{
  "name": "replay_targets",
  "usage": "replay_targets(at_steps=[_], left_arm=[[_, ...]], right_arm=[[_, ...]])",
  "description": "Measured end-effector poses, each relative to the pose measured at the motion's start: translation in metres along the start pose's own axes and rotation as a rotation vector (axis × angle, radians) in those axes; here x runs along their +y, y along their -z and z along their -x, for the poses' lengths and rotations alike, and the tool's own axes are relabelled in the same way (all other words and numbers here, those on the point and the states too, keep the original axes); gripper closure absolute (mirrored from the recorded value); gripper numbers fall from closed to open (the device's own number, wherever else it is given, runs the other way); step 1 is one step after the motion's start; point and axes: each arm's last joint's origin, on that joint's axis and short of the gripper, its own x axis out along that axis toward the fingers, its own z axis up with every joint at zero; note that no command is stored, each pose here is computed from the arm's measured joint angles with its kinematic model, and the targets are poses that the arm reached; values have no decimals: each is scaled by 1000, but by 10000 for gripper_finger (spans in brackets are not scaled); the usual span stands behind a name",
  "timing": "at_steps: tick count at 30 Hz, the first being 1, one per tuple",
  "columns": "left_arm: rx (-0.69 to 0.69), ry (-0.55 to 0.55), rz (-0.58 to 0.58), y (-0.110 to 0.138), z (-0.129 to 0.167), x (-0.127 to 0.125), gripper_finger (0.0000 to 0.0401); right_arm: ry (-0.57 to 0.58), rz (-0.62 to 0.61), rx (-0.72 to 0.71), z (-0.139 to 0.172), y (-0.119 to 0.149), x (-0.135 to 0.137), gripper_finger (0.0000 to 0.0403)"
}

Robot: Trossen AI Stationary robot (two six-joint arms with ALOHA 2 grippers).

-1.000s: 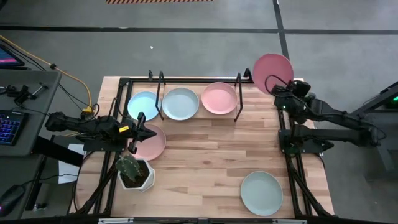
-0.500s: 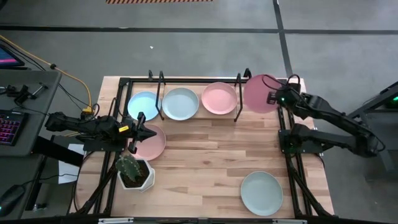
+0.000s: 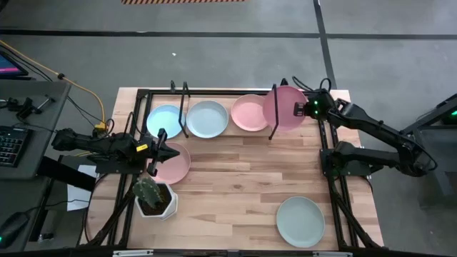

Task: Place and stack plates onto a shelf
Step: Stack the pink plate on top of the light pink plate on the shelf

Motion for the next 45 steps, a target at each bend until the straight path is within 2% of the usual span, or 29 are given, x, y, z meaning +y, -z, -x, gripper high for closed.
replay_targets(at_steps=[7,15,20,35,45], left_arm=[[1,0,0,0,0,0,400],[1,0,2,0,0,0,400],[1,1,2,0,0,0,400],[5,0,1,1,0,0,400],[5,0,1,0,0,0,401]], right_arm=[[-27,-11,56,-10,-2,2,403],[-59,-9,109,-41,-4,19,403],[-131,-8,124,-55,-6,29,403],[-234,8,99,-65,-3,49,402],[-240,15,111,-71,-1,52,402]])
